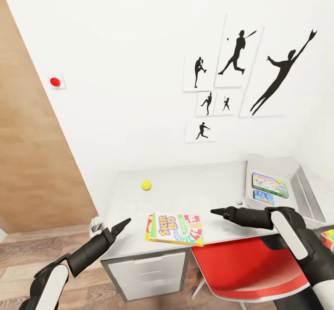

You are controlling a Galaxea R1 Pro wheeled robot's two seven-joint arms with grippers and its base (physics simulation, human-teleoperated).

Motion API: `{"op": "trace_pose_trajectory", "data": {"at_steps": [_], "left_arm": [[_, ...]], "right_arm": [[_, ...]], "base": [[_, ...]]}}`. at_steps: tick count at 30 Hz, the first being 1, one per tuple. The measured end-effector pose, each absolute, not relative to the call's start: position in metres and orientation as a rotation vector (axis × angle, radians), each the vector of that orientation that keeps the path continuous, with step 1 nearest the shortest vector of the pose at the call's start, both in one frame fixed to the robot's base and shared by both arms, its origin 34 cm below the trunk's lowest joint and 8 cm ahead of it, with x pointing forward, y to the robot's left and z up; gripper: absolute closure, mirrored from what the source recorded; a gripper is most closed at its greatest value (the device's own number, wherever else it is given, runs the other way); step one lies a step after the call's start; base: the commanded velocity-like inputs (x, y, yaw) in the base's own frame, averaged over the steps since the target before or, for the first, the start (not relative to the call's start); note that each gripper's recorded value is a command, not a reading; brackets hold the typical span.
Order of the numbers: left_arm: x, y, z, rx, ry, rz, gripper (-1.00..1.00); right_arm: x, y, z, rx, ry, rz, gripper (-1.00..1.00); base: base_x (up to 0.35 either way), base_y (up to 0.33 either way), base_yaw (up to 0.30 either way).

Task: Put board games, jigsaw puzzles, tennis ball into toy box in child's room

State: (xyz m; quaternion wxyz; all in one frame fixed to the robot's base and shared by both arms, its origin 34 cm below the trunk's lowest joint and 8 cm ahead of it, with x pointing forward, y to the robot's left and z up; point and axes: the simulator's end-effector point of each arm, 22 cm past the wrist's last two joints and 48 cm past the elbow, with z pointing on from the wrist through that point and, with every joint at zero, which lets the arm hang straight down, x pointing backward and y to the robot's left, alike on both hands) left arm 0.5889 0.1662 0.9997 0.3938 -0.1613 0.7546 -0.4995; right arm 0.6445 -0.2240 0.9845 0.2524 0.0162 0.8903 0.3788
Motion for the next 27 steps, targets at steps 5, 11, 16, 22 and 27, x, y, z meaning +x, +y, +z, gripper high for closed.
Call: {"op": "trace_pose_trajectory", "data": {"at_steps": [5,11,16,22,27], "left_arm": [[0.589,0.168,0.998,-0.415,1.915,-1.264,-1.0],[0.589,0.17,0.998,-0.418,1.916,-1.26,-1.0],[0.589,0.172,0.997,-0.42,1.916,-1.257,-1.0],[0.589,0.173,0.997,-0.421,1.917,-1.255,-1.0],[0.589,0.173,0.997,-0.422,1.917,-1.254,-1.0]], "right_arm": [[0.639,-0.221,0.972,0.077,2.444,1.053,-1.0],[0.636,-0.218,0.966,0.091,2.454,1.068,-1.0],[0.635,-0.216,0.963,0.093,2.463,1.067,-1.0],[0.634,-0.218,0.951,0.119,2.493,1.05,-1.0],[0.633,-0.224,0.94,0.151,2.523,1.02,-1.0]], "base": [[0.0,0.171,-0.009],[0.0,0.181,-0.004],[0.0,0.087,-0.002],[0.0,0.039,-0.001],[0.0,0.017,0.0]]}}
